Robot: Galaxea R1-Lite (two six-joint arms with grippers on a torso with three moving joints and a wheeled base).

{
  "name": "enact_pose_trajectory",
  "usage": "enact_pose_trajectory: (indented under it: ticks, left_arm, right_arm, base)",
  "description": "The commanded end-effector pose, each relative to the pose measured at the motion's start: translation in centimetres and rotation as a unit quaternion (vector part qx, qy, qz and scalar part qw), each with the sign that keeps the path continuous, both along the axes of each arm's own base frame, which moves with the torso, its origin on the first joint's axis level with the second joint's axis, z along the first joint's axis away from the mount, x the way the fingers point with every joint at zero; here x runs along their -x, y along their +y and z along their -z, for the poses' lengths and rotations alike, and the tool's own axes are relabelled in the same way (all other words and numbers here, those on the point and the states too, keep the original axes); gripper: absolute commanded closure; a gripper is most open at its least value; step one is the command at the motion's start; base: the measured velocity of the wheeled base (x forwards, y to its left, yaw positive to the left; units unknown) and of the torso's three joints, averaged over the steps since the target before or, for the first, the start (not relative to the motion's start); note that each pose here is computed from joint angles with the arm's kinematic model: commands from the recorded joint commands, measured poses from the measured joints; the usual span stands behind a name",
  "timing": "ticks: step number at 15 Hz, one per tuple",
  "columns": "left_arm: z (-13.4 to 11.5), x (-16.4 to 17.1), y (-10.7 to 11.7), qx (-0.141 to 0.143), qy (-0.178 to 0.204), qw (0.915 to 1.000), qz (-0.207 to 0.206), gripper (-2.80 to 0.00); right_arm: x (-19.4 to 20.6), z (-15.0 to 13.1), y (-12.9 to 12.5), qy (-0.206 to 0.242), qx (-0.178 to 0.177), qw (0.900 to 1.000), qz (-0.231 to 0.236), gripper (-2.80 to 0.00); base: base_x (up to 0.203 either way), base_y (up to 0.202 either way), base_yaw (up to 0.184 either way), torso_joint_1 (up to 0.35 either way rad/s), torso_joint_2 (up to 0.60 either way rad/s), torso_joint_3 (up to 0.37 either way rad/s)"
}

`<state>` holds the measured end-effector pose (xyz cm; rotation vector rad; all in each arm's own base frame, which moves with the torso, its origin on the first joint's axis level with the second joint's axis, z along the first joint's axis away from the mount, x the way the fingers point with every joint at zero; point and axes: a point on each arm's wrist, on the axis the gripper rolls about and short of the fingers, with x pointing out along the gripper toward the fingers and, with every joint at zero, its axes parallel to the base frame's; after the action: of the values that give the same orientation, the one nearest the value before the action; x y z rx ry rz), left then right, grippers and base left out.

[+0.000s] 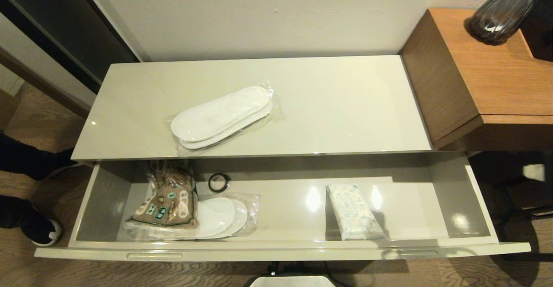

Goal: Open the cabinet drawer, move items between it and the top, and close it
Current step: Pick up the disposable slippers on the table

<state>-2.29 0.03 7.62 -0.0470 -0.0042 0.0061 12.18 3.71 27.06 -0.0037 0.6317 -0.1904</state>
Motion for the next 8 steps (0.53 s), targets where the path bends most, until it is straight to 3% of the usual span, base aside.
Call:
enact_pose_trajectory:
  ticks: [1, 5, 8]
  left_arm:
    - [0.0, 0.0, 0.0, 0.0, 0.0, 1.0, 0.0, 0.0]
    - [0.0, 0.0, 0.0, 0.0, 0.0, 1.0, 0.0, 0.0]
    - [0.0, 0.0, 0.0, 0.0, 0.0, 1.0, 0.0, 0.0]
  right_arm:
    - [8.1, -0.2, -3.6, -0.056, -0.014, 0.997, 0.049, 0.0]
    - [16.3, 4.2, -5.6, -0.039, -0.023, 0.994, 0.104, 0.0]
    - [20.4, 7.7, -4.6, -0.015, -0.062, 0.992, 0.11, 0.0]
  base:
    - [0.0, 0.0, 0.0, 0.0, 0.0, 0.0]
    - [0.0, 0.0, 0.0, 0.0, 0.0, 0.0]
    - [0.0, 0.0, 0.0, 0.0, 0.0, 0.0]
